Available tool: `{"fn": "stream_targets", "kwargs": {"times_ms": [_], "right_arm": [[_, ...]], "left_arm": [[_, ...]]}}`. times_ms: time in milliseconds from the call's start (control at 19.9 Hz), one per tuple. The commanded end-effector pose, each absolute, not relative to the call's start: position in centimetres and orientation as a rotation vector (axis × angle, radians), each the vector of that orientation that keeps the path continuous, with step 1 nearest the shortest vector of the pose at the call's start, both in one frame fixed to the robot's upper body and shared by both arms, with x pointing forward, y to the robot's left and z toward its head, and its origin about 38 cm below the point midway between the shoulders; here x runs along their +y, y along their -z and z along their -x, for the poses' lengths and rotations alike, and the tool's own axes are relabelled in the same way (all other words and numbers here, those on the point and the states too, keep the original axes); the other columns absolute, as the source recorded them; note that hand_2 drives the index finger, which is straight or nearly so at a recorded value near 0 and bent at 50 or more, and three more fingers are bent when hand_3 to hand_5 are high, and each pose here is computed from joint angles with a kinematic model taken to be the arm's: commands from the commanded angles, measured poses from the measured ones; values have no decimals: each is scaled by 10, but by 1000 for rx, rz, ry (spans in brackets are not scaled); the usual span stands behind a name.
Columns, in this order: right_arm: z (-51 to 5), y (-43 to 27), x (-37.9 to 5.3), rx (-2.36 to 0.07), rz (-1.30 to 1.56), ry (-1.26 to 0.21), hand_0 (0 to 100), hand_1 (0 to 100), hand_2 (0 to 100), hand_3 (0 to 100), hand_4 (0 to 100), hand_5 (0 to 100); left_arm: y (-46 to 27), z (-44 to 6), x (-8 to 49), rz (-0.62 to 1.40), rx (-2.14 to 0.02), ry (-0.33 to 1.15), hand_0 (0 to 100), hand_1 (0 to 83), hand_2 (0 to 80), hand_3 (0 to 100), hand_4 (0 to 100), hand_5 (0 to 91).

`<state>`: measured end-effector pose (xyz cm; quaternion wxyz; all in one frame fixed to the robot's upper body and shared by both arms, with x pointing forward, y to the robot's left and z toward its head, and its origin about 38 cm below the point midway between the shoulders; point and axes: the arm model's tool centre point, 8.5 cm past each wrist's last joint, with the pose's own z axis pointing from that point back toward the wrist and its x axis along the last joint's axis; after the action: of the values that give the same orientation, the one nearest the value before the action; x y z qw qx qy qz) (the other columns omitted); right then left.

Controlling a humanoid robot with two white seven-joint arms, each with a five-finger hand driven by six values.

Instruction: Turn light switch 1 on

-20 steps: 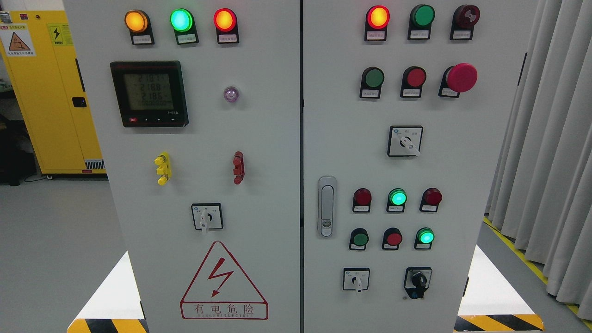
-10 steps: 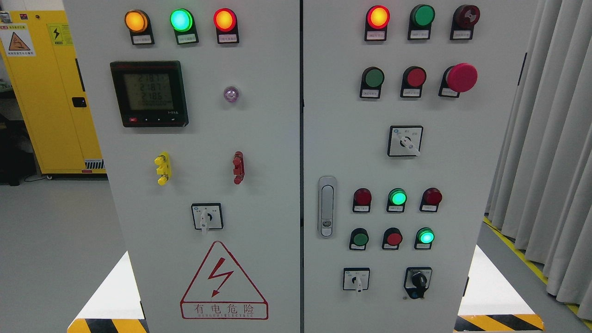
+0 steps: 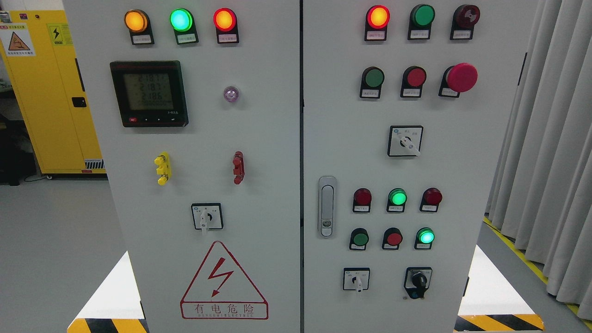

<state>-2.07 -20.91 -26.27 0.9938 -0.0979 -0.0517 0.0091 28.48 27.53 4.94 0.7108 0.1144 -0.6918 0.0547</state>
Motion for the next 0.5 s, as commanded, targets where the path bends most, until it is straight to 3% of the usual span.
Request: {"fn": "stream_targets", "kwargs": {"times_ms": [0, 452], "right_arm": [[21, 263, -209, -99, 197, 10, 0, 500, 40, 0, 0, 0], [21, 263, -209, -99, 197, 10, 0, 500, 40, 0, 0, 0]], "left_arm": [[-161, -307, 250, -211, -1845, -131, 53, 651, 580, 815, 907, 802], [-199, -338, 219, -227, -1899, -133, 39, 656, 565, 871, 904, 829]]}}
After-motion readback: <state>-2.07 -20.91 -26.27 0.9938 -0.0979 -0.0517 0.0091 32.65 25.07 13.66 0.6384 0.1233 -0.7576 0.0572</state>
